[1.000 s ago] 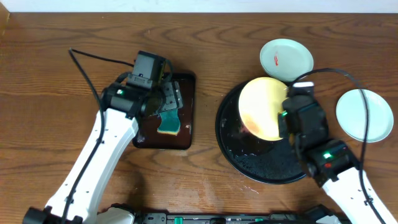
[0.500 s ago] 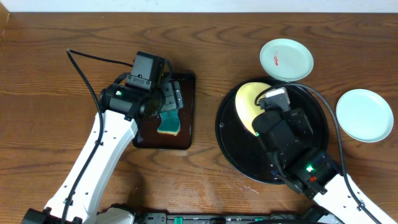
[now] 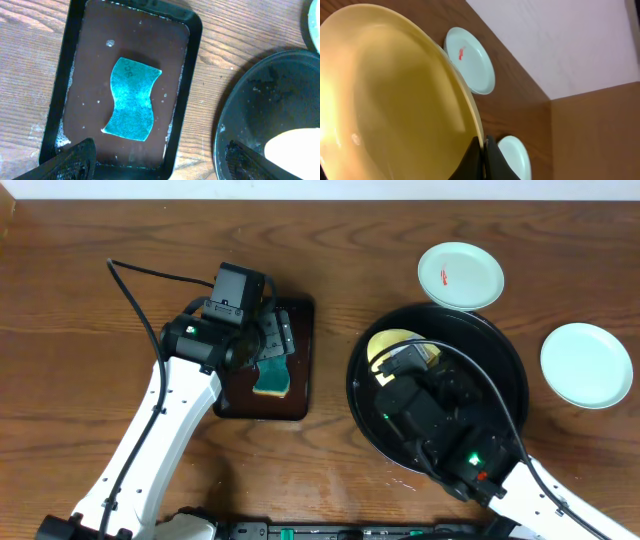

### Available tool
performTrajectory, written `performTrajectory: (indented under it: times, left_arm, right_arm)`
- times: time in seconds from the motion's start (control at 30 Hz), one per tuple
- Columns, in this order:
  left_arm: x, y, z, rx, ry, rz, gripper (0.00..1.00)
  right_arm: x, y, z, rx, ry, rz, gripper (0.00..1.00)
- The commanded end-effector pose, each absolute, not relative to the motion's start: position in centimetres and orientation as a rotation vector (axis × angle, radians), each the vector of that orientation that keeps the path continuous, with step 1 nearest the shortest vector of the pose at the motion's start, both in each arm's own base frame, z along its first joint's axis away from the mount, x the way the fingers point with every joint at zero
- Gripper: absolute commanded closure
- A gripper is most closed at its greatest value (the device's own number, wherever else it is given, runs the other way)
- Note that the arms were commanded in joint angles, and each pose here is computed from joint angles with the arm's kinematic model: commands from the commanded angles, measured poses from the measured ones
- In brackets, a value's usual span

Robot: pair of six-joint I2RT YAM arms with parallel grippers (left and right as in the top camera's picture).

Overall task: Clean dirty plates on tray and stack at the side
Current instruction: 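Lift the yellow plate upright off the round tray with the right gripper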

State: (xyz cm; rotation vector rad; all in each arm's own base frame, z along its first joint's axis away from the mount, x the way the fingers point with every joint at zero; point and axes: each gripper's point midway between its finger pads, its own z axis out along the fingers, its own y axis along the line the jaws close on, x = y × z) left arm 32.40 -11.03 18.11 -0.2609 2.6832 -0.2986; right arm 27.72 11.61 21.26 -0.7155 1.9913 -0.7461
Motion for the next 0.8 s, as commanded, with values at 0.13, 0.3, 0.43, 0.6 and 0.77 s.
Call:
performTrajectory:
  times: [0.13,0.3,0.43,0.6,0.77]
  left_arm:
    - [32.51,-11.07,18.29,-0.263,2.681,-0.307,0.17]
    - [32.51,-11.07,18.29,-0.263,2.681,-0.307,0.17]
    - [32.51,-11.07,18.29,-0.263,2.681,-0.307,0.16]
    - [32.51,-11.07,18.29,-0.263,2.681,-0.307,0.17]
    - [32.51,-11.07,18.29,-0.263,2.681,-0.307,0.16]
  right_arm:
    - [27.85,11.20,22.32,-0.687,1.940,-0.840,0.99]
    - [27.89,11.25,22.38,-0.682,1.938,-0.836,0.99]
    - [27.90,11.26,22.38,-0.682,1.938,-0.835,0.99]
    - [27.99,11.37,22.51,-0.672,1.934,-0.827,0.99]
    - [28.03,11.43,22.58,-0.667,1.932,-0.823,0.99]
